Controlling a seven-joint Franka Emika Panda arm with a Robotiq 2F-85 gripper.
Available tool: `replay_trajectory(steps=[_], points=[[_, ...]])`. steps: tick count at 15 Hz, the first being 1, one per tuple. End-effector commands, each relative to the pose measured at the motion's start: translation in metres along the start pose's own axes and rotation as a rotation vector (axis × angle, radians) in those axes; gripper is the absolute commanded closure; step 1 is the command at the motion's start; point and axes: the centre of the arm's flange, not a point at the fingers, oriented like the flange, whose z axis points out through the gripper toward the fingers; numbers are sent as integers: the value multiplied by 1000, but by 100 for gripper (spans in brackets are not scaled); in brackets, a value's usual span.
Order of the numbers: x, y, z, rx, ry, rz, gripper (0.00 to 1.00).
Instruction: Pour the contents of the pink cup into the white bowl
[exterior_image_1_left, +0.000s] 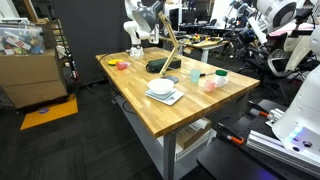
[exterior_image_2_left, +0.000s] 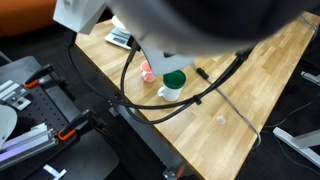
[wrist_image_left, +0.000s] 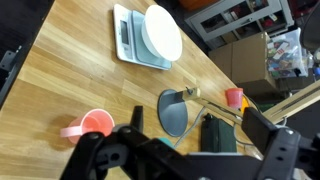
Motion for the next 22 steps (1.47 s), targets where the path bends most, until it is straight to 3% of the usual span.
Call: replay_trajectory(steps=[1,5,6,17,22], points=[[29,16,3,123,-33,153,0],[45,37,6,191,-15,288,0],[33,36,6,149,0,237,0],[46,44,9,170,-2,295,0],[60,71,20,268,-56,444,0]])
